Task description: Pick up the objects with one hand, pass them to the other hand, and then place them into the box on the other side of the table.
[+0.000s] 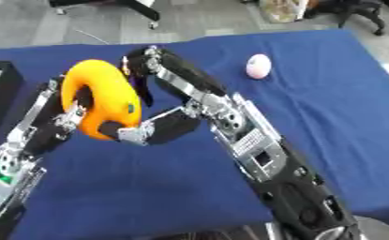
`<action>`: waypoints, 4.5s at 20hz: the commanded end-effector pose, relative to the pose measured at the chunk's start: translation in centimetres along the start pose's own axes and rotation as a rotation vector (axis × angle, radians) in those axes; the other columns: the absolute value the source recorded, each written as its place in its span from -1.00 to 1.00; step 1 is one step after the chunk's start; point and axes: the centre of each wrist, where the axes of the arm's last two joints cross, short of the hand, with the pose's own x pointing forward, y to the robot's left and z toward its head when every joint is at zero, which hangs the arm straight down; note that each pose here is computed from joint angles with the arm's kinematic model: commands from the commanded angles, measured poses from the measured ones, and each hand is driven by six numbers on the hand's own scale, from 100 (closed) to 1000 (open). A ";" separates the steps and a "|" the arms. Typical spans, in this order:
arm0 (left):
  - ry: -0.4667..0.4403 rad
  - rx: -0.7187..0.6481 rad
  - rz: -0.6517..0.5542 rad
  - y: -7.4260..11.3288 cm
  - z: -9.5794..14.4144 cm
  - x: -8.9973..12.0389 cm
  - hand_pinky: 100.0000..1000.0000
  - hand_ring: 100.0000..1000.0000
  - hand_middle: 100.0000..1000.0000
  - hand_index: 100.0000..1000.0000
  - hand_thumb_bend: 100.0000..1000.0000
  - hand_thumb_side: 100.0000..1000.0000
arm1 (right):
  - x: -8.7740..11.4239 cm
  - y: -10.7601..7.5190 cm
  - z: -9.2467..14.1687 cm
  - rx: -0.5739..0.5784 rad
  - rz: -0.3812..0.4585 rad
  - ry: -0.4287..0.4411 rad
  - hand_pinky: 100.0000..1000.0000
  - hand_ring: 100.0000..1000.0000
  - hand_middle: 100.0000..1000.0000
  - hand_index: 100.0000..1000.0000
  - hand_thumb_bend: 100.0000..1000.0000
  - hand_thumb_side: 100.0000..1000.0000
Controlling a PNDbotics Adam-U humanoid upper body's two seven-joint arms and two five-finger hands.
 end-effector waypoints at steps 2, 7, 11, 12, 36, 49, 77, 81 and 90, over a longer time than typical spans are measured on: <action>-0.016 0.053 -0.016 1.2 0.1 0.6 -0.12 0.23 -0.33 -0.42 -1.00 -0.12 | 0.6 -2.0 0.3 -0.085 0.085 -0.006 -0.07 -0.52 -0.07 0.41 -0.22 -0.32; -0.014 0.131 -0.049 2.7 0.7 0.8 -0.12 0.22 -0.33 -0.42 -1.00 -0.16 | 0.5 -3.5 1.0 -0.196 0.184 0.023 -0.02 -0.44 0.02 0.47 -0.20 -0.24; -0.011 0.203 -0.103 4.6 1.4 1.2 -0.13 0.20 -0.33 -0.42 -1.00 -0.24 | 0.3 -4.4 1.7 -0.272 0.254 0.054 0.05 -0.35 0.18 0.55 -0.18 -0.22; -0.008 0.224 -0.124 5.1 1.6 1.4 -0.13 0.20 -0.33 -0.42 -1.00 -0.26 | 0.1 -4.6 1.9 -0.283 0.269 0.064 0.06 -0.34 0.20 0.56 -0.18 -0.22; 0.514 0.561 -1.098 22.8 6.4 3.5 -0.14 -0.15 -0.46 -0.39 -0.18 -1.00 | -2.1 -3.9 4.5 -0.296 0.282 0.193 0.03 -0.39 0.13 0.57 -0.19 -0.25; 1.073 0.523 -1.353 29.0 12.9 1.1 -0.03 -0.36 -0.54 -0.28 0.20 -1.00 | -2.2 -3.5 4.6 -0.279 0.257 0.191 0.02 -0.41 0.12 0.56 -0.20 -0.24; 0.557 0.367 -1.316 22.3 7.9 -1.3 0.51 0.27 0.35 0.60 -1.00 0.12 | -4.9 -3.7 5.5 -0.313 0.182 0.306 -0.02 -0.43 0.12 0.55 -0.21 -0.30; 0.372 0.355 -1.185 17.5 6.4 -3.0 0.49 0.22 0.31 0.57 -1.00 0.35 | -6.8 -4.6 5.9 -0.304 0.200 0.394 -0.02 -0.44 0.16 0.55 -0.20 -0.32; 0.079 0.288 -0.780 5.2 4.5 -4.7 0.49 0.18 0.28 0.56 -1.00 0.50 | -11.0 -8.1 6.6 -0.315 0.234 0.649 -0.04 -0.50 0.17 0.55 -0.17 -0.40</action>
